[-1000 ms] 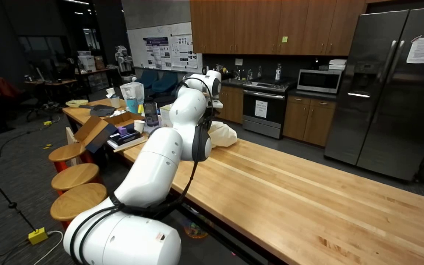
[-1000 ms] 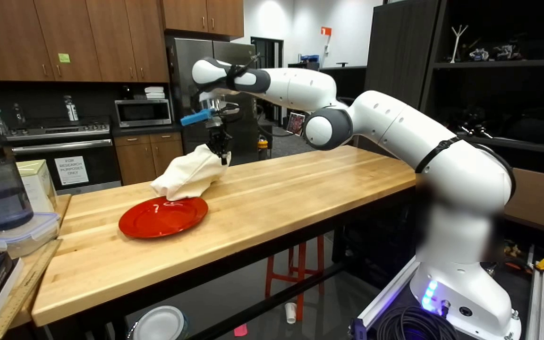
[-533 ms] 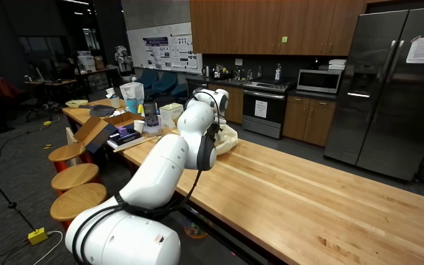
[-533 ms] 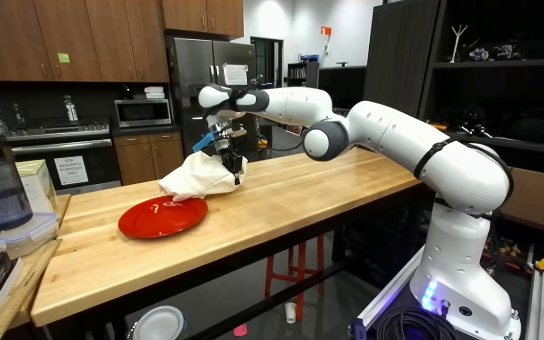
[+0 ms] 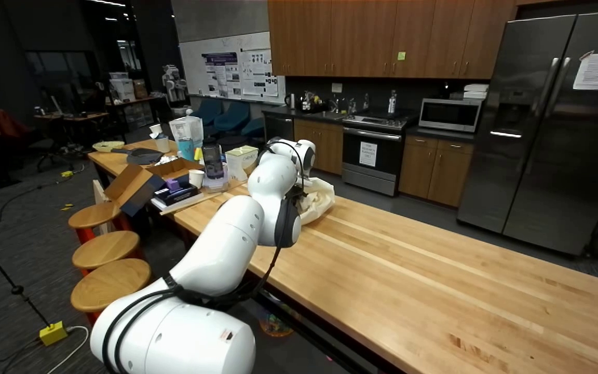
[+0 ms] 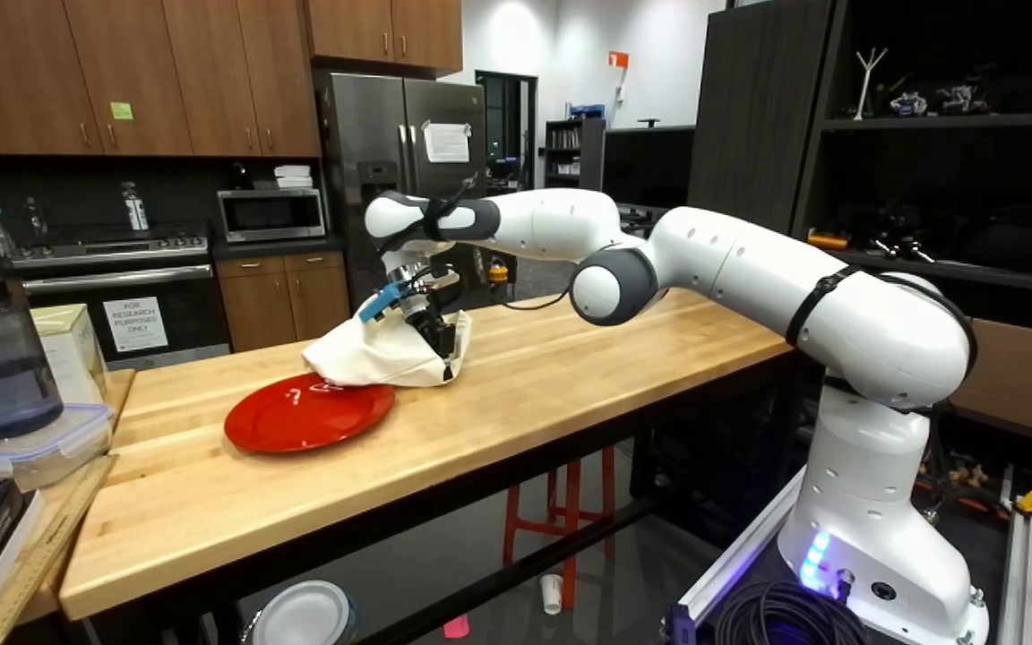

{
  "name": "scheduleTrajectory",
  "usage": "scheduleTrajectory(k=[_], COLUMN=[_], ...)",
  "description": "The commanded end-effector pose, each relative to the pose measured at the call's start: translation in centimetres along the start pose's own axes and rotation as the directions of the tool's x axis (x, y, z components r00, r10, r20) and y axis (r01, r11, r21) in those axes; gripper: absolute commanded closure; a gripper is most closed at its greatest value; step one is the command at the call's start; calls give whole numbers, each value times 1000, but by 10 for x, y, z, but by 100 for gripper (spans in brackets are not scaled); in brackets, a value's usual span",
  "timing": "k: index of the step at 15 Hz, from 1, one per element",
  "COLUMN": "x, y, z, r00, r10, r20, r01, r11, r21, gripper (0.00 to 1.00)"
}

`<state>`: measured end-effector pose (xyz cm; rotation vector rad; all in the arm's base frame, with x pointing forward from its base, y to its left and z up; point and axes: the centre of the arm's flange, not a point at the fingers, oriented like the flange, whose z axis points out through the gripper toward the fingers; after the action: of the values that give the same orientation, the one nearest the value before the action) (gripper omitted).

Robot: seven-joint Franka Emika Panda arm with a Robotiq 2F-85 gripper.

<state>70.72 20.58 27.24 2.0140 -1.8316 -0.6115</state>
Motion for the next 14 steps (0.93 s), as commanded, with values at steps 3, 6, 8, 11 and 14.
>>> scheduleTrajectory(k=[3, 6, 8, 11, 14], x=[-35, -66, -86, -113, -137], y=[55, 67, 71, 78, 87], z=[33, 20, 8, -11, -23], r00=[988, 974, 962, 944, 913], r10=[-121, -175, -209, -262, -326], r20=[-96, -143, -174, -201, -244], r01=[133, 207, 257, 326, 406], r11=[982, 943, 906, 841, 779], r21=[135, 259, 337, 432, 478], gripper=[99, 99, 99, 99, 99])
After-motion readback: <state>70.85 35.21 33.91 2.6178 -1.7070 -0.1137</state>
